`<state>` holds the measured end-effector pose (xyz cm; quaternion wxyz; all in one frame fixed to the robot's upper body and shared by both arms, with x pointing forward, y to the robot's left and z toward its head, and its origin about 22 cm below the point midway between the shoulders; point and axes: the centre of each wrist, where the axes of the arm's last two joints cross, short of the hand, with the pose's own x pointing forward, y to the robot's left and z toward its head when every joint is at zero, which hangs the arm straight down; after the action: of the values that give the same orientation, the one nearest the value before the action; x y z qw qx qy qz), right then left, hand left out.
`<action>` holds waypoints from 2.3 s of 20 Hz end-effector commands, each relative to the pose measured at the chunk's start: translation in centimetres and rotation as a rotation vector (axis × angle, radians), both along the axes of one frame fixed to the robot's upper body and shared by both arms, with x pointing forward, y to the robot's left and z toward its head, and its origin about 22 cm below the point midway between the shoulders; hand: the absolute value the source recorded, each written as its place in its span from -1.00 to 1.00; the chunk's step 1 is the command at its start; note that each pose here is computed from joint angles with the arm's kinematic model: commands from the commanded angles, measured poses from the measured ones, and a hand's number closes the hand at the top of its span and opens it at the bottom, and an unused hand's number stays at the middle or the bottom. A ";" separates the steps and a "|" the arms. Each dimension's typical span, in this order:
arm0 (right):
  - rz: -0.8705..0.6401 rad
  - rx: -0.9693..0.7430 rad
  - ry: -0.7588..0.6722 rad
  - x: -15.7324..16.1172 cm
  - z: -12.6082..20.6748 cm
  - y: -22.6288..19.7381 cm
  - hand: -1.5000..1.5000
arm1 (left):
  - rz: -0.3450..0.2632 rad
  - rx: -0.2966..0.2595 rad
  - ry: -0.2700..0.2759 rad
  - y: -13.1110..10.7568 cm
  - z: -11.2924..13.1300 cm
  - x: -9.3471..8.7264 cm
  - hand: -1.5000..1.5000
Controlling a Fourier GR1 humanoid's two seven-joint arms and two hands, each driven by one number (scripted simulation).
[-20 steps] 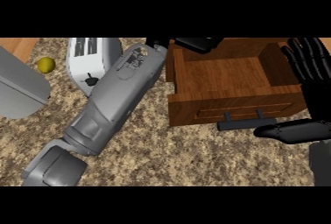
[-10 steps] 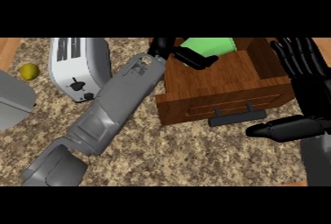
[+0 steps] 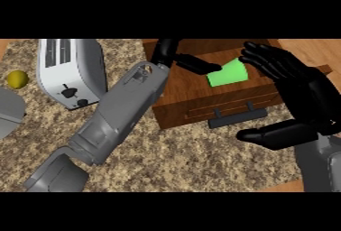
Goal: Pick up the cup, place it into the drawer and close the drawer
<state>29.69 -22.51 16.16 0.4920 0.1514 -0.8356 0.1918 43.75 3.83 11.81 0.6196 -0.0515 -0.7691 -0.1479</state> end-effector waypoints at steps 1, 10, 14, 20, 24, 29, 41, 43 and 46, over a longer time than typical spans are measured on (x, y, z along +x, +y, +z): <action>0.209 -0.030 0.000 0.0 0.3 2.1 1.00 | -0.029 -0.128 -0.038 -0.3 0.8 -0.1 -1.00; 0.365 -0.503 0.147 -1.6 -1.5 0.9 1.00 | 0.066 -0.283 -0.110 -0.5 2.5 0.3 -1.00; 0.213 -0.666 0.116 -2.4 -1.8 -0.1 -1.00 | 0.097 -0.276 -0.097 -0.1 1.4 0.4 -1.00; 0.076 -0.811 0.144 -1.8 -7.7 1.5 -1.00 | 0.082 -0.362 -0.121 1.8 -0.4 0.4 -1.00; 0.085 -0.901 0.205 0.2 -11.5 1.7 -1.00 | 0.081 -0.387 -0.102 2.6 -2.6 -0.3 -1.00; 0.091 -1.001 0.273 2.3 -16.9 1.9 1.00 | 0.078 -0.402 -0.098 5.0 -4.7 -0.9 -1.00; -0.163 -0.810 0.173 11.0 -13.0 -4.1 1.00 | 0.036 -0.442 -0.076 9.4 -4.7 -1.4 -1.00; -0.208 -0.799 0.167 12.2 -11.5 -4.1 1.00 | 0.044 -0.428 -0.077 10.3 -5.2 -1.6 -1.00; -0.296 -0.772 0.158 13.6 -9.1 -4.7 1.00 | 0.020 -0.426 -0.091 11.0 -5.0 -1.7 -1.00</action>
<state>40.64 -26.08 2.66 0.6089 -0.0979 -0.6489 0.4456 42.29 13.64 7.03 0.5642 -0.1642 -0.8087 0.0292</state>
